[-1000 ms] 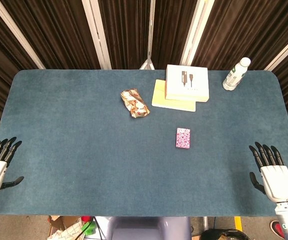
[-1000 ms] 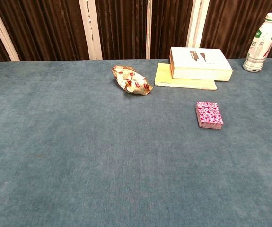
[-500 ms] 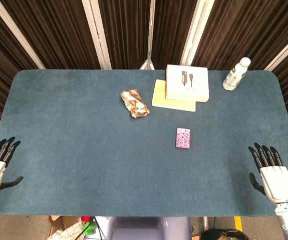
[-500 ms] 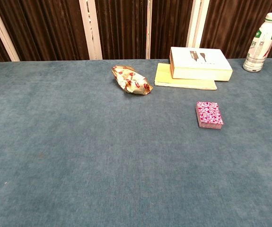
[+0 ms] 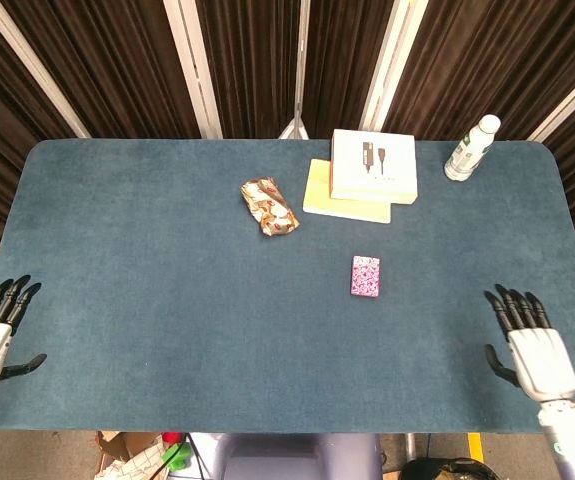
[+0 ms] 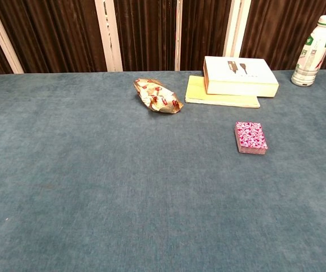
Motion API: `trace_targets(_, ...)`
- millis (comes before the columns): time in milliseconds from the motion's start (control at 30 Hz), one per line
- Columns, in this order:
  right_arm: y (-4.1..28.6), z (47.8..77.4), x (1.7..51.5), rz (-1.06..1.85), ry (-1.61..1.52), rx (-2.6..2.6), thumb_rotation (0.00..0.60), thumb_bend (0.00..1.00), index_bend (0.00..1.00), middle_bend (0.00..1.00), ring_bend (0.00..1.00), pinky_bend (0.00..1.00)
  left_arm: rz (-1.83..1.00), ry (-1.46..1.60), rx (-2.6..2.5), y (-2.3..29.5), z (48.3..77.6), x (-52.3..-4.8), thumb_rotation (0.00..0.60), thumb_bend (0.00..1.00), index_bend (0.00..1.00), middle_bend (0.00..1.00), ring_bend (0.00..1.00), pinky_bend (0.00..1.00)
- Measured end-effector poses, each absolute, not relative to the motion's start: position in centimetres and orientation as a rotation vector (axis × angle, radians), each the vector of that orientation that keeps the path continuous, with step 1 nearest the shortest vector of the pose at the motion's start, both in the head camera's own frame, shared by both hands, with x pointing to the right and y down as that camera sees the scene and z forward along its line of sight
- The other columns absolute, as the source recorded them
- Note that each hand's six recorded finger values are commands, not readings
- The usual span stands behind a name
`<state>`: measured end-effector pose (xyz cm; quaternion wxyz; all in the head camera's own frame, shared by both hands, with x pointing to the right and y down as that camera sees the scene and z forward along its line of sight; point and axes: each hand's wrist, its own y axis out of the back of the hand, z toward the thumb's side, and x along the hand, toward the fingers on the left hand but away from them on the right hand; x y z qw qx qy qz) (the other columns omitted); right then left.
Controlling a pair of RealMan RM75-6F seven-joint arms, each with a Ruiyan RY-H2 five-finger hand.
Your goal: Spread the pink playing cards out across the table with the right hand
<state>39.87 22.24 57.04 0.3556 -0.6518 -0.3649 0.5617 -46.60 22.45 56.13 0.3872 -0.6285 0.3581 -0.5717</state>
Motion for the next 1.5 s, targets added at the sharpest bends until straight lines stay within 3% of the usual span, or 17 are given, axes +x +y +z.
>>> trace_targets(633,16.2,62.6,26.9,1.446,-0.826,-1.968,0.6,0.44,0.0,0.0,0.0,0.0,-1.499,0.92,-1.644,22.4,56.5,-47.0,0.6,0.01,0.0,0.0,0.0,0.0)
trace_targets(867,14.9,65.1,23.1,1.481,-0.805,-1.993,0.6,0.23,0.0,0.0,0.0,0.0,-1.504,0.924,-1.663,22.3,56.5,-47.1,0.6,0.01,0.0,0.0,0.0,0.0)
trace_targets(1500,10.6,68.4,16.8,1.539,-0.731,-1.81,0.6,0.23,0.0,0.0,0.0,0.0,-1.538,0.932,-1.683,22.3,56.8,-47.6,0.6,0.01,0.0,0.0,0.0,0.0)
